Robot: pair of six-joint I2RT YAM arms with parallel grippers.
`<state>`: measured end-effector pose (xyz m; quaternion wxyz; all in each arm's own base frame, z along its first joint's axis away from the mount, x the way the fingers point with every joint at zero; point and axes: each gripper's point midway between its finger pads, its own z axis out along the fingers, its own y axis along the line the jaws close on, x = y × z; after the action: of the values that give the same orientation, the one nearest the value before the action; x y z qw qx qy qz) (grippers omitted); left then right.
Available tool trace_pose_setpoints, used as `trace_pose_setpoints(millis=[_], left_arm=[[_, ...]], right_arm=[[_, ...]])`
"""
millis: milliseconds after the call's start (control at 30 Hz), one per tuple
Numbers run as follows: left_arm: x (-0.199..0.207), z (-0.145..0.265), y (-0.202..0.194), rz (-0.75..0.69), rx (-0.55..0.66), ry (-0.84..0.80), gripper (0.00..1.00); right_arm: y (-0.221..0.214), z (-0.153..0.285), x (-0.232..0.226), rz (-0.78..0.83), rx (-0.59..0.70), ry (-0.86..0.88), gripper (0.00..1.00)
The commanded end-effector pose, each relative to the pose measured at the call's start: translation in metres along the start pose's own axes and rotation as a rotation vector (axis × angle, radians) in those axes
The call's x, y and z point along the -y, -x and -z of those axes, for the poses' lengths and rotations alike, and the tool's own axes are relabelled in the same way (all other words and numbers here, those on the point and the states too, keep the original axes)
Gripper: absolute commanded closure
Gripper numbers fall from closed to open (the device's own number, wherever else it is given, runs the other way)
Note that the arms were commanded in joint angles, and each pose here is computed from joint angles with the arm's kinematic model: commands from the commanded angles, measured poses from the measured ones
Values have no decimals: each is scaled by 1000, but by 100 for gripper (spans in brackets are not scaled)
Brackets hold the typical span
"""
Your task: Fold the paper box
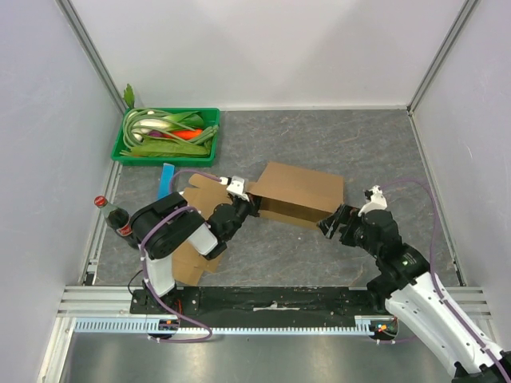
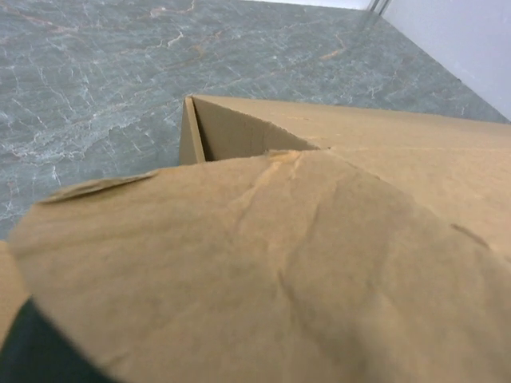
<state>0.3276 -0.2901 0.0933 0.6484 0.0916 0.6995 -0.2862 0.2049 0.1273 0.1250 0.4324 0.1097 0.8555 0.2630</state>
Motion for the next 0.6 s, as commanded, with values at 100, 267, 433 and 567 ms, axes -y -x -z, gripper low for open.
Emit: trace_pose_setpoints(millis=[100, 267, 433, 567], left_arm=[[16, 0, 22, 29, 121, -61, 98], [16, 0, 24, 27, 127, -56, 98], [16, 1, 24, 47, 118, -55, 96], [16, 5, 21, 61, 98, -48, 91]], right_arm=[[36, 89, -42, -12, 16, 112, 2], [110, 106, -104, 107, 99, 200, 3], [134, 34, -208, 66, 16, 578, 2], [119, -9, -238, -129, -49, 803, 2]])
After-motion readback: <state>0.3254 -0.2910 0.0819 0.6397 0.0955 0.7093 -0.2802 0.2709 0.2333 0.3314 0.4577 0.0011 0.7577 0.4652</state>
